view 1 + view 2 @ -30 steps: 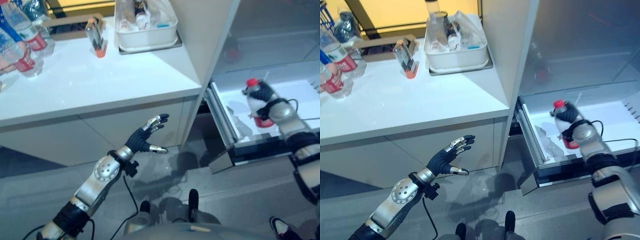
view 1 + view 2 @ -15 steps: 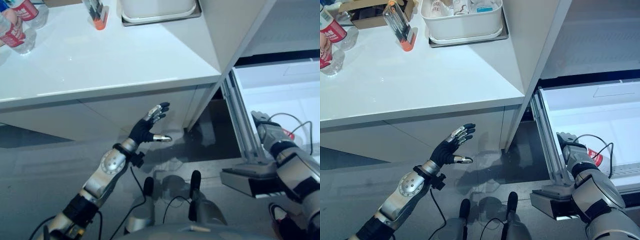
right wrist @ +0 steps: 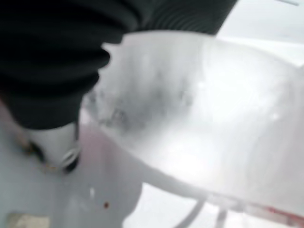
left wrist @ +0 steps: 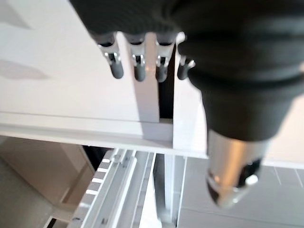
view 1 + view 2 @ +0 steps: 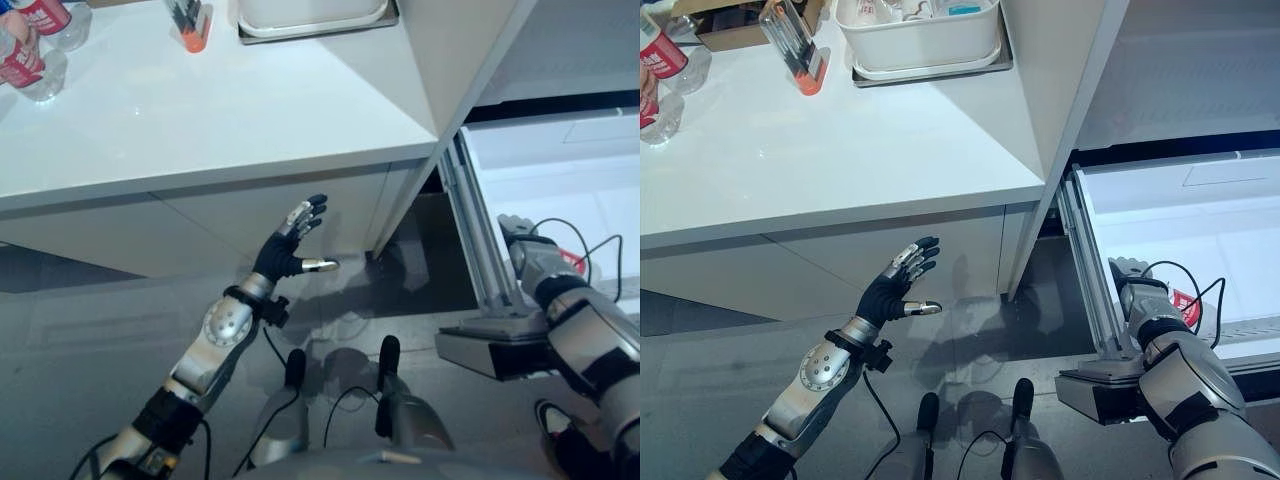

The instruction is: Take the drinks into the refrigerator

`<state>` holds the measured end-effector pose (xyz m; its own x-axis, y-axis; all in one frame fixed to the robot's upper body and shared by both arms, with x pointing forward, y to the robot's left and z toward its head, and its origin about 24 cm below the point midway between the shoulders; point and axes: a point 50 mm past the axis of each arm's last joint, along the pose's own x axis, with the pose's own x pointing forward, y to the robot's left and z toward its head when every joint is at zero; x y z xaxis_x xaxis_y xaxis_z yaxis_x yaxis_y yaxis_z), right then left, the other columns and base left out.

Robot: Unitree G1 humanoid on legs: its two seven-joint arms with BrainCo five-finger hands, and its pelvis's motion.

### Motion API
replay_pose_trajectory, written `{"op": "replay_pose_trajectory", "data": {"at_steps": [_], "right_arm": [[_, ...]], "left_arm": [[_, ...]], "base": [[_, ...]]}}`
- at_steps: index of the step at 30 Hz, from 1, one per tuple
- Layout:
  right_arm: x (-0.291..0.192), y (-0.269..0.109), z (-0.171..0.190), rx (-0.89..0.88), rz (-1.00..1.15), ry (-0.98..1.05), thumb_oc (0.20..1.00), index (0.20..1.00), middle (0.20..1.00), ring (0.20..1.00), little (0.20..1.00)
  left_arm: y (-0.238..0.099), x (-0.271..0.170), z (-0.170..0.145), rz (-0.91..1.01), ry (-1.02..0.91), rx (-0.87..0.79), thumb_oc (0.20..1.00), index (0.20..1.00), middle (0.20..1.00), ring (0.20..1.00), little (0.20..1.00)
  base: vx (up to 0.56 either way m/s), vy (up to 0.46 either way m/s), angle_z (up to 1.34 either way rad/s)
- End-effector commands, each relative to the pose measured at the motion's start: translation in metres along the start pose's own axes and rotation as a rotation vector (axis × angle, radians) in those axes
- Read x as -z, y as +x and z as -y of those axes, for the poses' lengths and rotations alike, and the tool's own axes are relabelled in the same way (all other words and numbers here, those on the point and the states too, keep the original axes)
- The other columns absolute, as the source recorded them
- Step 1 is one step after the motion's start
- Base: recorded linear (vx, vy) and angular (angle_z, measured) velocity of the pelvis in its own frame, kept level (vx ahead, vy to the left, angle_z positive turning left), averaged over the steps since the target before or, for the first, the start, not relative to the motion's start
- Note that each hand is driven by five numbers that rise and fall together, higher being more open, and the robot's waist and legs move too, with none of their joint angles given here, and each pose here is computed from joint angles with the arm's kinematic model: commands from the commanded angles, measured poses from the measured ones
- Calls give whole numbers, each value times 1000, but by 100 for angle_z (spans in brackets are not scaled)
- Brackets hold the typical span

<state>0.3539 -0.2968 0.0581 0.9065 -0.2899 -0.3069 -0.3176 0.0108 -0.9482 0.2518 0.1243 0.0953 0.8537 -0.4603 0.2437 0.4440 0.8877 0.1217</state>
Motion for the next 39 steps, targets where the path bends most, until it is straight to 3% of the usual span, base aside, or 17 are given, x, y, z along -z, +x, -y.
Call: {"op": "replay_pose_trajectory", "data": {"at_steps": [1, 3, 4, 6, 11, 15, 23, 39], "right_arm": [[-133, -24, -60, -177, 359, 197, 1000, 1000, 1000, 1000, 1000], [-134, -22, -28, -72, 404, 451, 1000, 1000, 1000, 1000, 1000], [-133, -22, -28, -73, 402, 452, 1000, 1000, 1000, 1000, 1000], [-105, -26, 1, 82, 426, 794, 1000, 1000, 1000, 1000, 1000], [-63, -35, 24, 263, 417, 989, 1000, 1000, 1000, 1000, 1000], [-13, -60, 60, 536, 465, 1214, 1000, 1000, 1000, 1000, 1000], [50, -97, 86, 792, 482, 1307, 1000, 1000, 1000, 1000, 1000], [164, -114, 76, 924, 48, 1216, 1000, 1000, 1000, 1000, 1000]], "left_arm": [[12, -38, 3, 208, 46, 23, 1000, 1000, 1000, 1000, 1000], [10, -36, -2, 197, 61, 2, 1000, 1000, 1000, 1000, 1000], [10, -36, -1, 197, 60, 3, 1000, 1000, 1000, 1000, 1000], [3, -32, -10, 170, 84, -29, 1000, 1000, 1000, 1000, 1000], [-2, -25, -15, 129, 113, -6, 1000, 1000, 1000, 1000, 1000], [-8, -8, -24, 41, 168, -11, 1000, 1000, 1000, 1000, 1000], [-18, -3, -29, -19, 279, 76, 1000, 1000, 1000, 1000, 1000], [-2, -30, -2, 83, 242, 365, 1000, 1000, 1000, 1000, 1000]], "base": [[0, 0, 0], [0, 0, 0], [0, 0, 0], [0, 0, 0], [-2, 14, -2], [18, 17, -5], [48, 7, -12], [23, 13, -20]]}}
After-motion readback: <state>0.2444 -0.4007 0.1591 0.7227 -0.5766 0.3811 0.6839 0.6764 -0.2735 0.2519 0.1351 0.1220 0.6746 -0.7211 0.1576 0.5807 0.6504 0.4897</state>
